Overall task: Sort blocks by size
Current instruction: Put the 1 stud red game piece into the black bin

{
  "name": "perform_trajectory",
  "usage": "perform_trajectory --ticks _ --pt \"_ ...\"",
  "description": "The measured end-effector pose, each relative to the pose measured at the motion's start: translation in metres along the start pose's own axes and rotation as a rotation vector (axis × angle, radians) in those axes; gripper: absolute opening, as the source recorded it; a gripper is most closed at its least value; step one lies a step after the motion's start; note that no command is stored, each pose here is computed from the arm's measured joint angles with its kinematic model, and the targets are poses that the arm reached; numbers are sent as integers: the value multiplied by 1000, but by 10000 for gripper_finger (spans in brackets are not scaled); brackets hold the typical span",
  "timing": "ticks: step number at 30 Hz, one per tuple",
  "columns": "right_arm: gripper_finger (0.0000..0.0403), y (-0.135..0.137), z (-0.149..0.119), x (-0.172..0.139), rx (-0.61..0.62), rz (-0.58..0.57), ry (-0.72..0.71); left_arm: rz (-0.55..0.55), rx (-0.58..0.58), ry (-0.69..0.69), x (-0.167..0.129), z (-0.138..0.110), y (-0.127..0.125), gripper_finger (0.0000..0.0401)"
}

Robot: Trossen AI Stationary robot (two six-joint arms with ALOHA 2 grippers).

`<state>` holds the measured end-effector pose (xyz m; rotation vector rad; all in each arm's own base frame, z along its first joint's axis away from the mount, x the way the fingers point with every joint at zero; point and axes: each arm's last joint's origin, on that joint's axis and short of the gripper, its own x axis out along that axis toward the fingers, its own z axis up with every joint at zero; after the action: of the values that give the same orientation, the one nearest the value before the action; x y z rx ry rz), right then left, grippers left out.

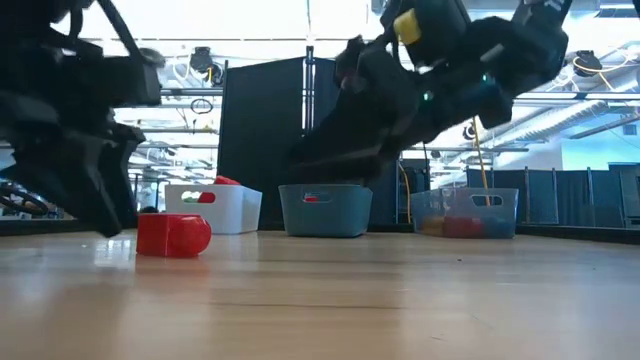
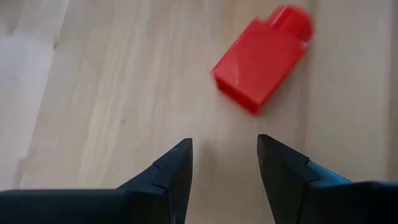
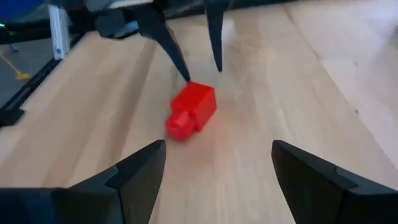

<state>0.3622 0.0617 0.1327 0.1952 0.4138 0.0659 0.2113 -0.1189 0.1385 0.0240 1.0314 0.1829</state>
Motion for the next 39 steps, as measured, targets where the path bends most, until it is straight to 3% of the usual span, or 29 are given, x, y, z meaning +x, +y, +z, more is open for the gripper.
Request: perform_trajectory --ticks 9,17,23,31,39 --pt "279 7 -12 18 -5 -25 -1 -59 24 -114 8 11 -7 160" --pt "279 20 -11 22 -19 -12 -2 -83 19 -81 27 10 -10 160" --pt "279 31 -17 20 37 -32 14 -138 -11 -132 37 14 -18 160" --pt "279 50 -25 16 29 -118 7 -191 -127 -191 44 21 -22 160" --pt "279 53 -35 17 92 -153 35 -164 -220 -253 51 26 -21 160"
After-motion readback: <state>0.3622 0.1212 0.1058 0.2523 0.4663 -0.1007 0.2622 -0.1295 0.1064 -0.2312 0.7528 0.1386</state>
